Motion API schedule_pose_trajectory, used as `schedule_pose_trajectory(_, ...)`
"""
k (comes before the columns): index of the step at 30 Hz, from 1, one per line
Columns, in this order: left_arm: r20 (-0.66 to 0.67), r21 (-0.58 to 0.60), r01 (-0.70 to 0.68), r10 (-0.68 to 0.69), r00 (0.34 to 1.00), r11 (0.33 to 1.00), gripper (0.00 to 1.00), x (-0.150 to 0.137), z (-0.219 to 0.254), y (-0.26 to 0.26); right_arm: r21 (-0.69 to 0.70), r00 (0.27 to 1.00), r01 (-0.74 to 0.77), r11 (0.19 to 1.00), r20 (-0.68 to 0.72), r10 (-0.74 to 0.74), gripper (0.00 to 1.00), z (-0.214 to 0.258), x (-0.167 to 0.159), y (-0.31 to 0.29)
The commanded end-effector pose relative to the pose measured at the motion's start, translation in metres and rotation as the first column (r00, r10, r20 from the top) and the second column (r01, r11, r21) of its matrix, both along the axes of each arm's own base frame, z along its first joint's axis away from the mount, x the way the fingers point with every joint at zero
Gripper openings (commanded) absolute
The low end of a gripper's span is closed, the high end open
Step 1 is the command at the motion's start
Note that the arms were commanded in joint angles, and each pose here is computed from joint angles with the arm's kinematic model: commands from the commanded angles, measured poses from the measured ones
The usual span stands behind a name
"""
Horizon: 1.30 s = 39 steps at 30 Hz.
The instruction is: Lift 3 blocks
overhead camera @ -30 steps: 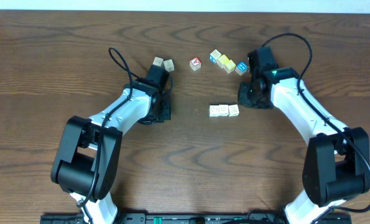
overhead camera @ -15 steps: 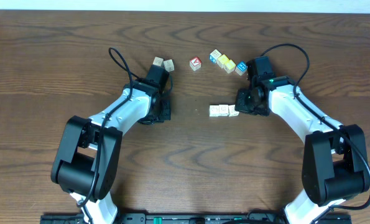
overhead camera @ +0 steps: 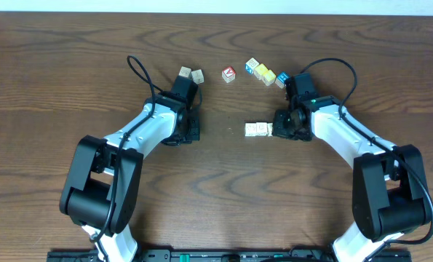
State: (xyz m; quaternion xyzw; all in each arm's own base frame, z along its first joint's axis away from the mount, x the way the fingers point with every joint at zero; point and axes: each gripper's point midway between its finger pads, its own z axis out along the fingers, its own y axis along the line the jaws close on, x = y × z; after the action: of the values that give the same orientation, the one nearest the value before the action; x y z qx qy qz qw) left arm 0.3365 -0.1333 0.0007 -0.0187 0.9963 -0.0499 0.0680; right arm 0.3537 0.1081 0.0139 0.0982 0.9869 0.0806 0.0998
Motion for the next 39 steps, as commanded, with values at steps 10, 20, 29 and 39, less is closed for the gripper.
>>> schedule_pose_trajectory(10,-0.002,0.017,0.013,-0.013,1.000,1.000,0.08,-0.004,0.001,0.006,0.059,1.000,-0.004,0.998,-0.004,0.004,0.01,-0.002,0.000,0.012)
schedule_pose_trajectory(20,-0.015,-0.050,0.023,-0.024,1.000,0.998,0.07,-0.006,0.002,-0.006,0.052,1.000,0.015,0.999,0.012,-0.016,0.01,0.005,0.010,-0.003)
schedule_pose_trajectory(29,0.018,-0.173,0.040,-0.038,0.999,0.984,0.07,0.004,0.009,-0.029,0.082,0.988,-0.046,0.996,0.150,0.033,0.01,0.044,0.052,0.004)
schedule_pose_trajectory(39,0.021,-0.174,0.041,-0.038,0.999,0.984,0.07,0.004,0.009,-0.029,0.073,0.963,-0.164,0.984,0.228,0.143,0.01,0.049,0.054,0.052)
